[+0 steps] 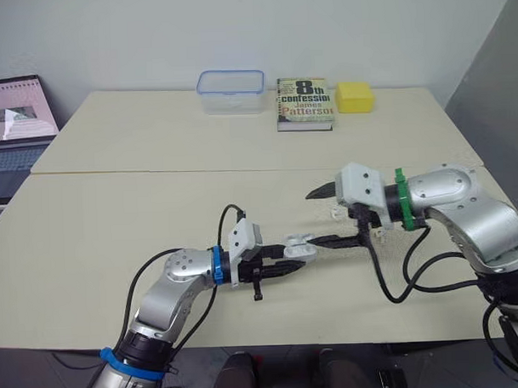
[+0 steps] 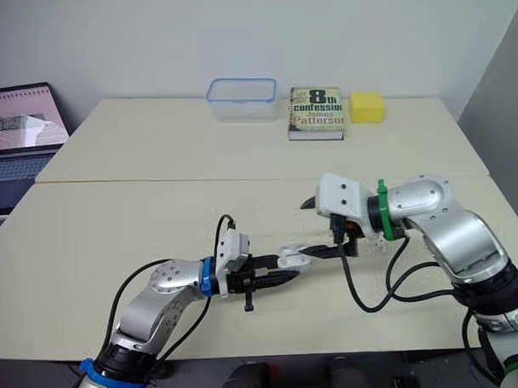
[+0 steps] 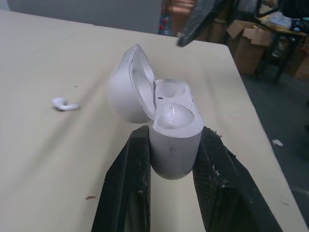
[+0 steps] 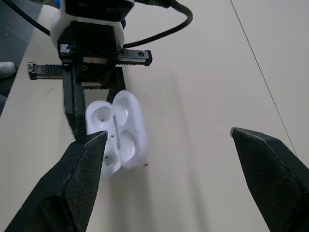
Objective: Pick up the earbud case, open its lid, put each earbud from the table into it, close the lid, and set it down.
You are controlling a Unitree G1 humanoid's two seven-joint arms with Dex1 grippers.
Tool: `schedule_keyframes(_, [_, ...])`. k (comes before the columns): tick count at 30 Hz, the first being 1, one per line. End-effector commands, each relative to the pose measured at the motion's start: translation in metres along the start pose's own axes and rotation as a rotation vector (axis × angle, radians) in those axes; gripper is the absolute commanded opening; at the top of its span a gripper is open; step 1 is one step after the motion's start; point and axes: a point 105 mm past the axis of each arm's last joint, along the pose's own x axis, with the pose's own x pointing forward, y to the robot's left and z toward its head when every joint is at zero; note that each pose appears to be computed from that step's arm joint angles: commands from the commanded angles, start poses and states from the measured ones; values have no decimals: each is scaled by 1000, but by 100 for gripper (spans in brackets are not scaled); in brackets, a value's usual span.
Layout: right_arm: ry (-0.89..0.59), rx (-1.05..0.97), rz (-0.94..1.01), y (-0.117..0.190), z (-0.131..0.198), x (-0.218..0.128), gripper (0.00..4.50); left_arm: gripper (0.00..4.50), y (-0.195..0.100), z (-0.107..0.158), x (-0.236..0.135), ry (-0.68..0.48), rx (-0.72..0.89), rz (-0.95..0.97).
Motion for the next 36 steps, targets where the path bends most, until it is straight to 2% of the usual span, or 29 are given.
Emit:
schedule_keyframes(1, [-41,-43,-67,-1,5,-22,427,81,15,9,-11,-57,28,103])
schedule_keyframes(5, [-59,-46,-215,-6,-16,-47,427,81,29,16,-22,-115,11,206])
schedule_keyframes(11, [39,152,-291,16,-59,-102,427,81,49,23,-42,-156,21,334])
schedule_keyframes(15, [83,236,-358,32,-74,-126,427,81,58,29,-47,-177,23,378])
schedule_keyframes(20, [170,303,-333,57,-86,-134,427,81,61,31,-48,-172,30,378])
schedule_keyframes(28, [284,352,-349,66,-108,-146,427,81,66,29,-50,-160,44,384])
schedule_keyframes(30, [301,351,-371,64,-113,-149,427,81,67,27,-52,-156,47,391])
schedule_keyframes(32, [299,347,-405,59,-116,-150,450,81,68,25,-53,-153,47,396])
schedule_keyframes(36, [192,309,-462,39,-101,-125,450,81,68,21,-55,-144,48,406])
